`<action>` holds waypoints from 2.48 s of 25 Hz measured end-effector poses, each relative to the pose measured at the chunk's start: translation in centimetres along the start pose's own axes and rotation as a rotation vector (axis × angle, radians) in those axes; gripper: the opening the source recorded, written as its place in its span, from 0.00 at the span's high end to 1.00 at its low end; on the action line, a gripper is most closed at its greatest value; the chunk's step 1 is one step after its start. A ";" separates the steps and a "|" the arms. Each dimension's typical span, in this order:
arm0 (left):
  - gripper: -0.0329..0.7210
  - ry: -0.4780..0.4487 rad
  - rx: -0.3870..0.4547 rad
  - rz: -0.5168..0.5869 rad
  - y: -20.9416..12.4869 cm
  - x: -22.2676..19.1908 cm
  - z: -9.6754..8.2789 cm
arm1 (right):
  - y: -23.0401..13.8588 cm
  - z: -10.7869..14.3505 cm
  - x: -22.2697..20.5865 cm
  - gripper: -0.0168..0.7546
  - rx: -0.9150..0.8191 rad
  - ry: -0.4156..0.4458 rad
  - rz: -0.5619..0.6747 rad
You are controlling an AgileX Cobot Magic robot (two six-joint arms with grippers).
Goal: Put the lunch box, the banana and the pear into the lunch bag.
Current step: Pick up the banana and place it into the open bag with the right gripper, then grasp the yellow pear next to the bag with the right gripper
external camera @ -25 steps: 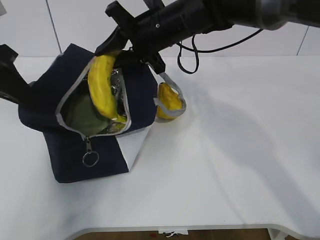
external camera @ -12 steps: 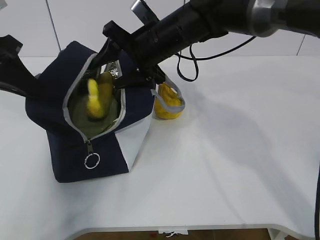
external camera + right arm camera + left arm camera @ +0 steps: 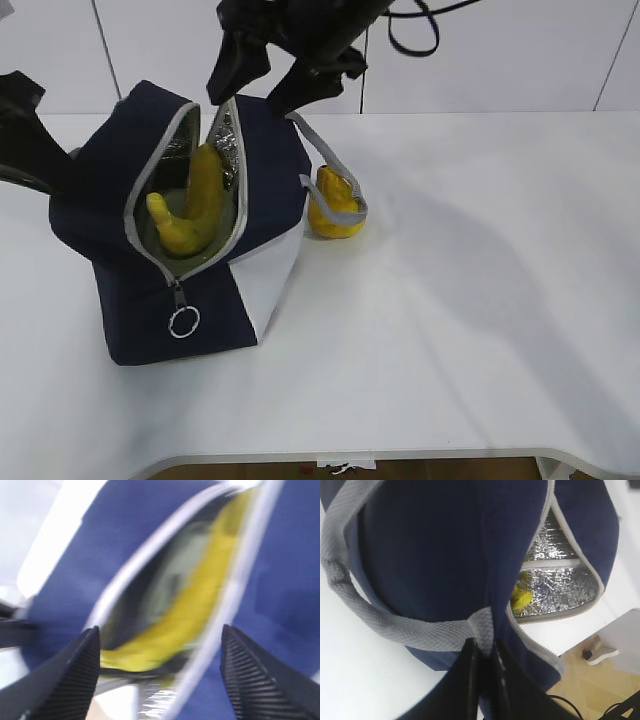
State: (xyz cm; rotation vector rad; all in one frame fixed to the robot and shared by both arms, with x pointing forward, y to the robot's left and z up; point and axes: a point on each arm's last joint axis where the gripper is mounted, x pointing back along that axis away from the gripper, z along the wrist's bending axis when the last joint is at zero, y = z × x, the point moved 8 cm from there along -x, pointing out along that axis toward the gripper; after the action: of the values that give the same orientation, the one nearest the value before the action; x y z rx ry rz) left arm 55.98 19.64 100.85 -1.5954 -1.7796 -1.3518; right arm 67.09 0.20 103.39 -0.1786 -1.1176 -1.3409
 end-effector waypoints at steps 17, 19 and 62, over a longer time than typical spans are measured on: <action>0.94 0.003 -0.007 0.029 -0.5 0.0 0.0 | -0.1 -10.7 9.1 0.23 -0.158 -0.479 -0.066; 0.94 -0.001 -0.008 0.042 -0.7 0.0 0.0 | -0.3 -12.1 9.0 0.23 -0.179 -0.492 -0.057; 0.94 -0.010 -0.008 0.061 -1.0 0.0 -0.2 | -1.0 -13.9 -3.2 0.23 -0.011 -0.220 0.035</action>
State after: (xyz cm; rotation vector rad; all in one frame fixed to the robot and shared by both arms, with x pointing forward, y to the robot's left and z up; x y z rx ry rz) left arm 54.98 19.65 100.54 -1.6490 -1.7191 -1.3273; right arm 74.23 -7.40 93.54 -0.3587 -1.2850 -1.3193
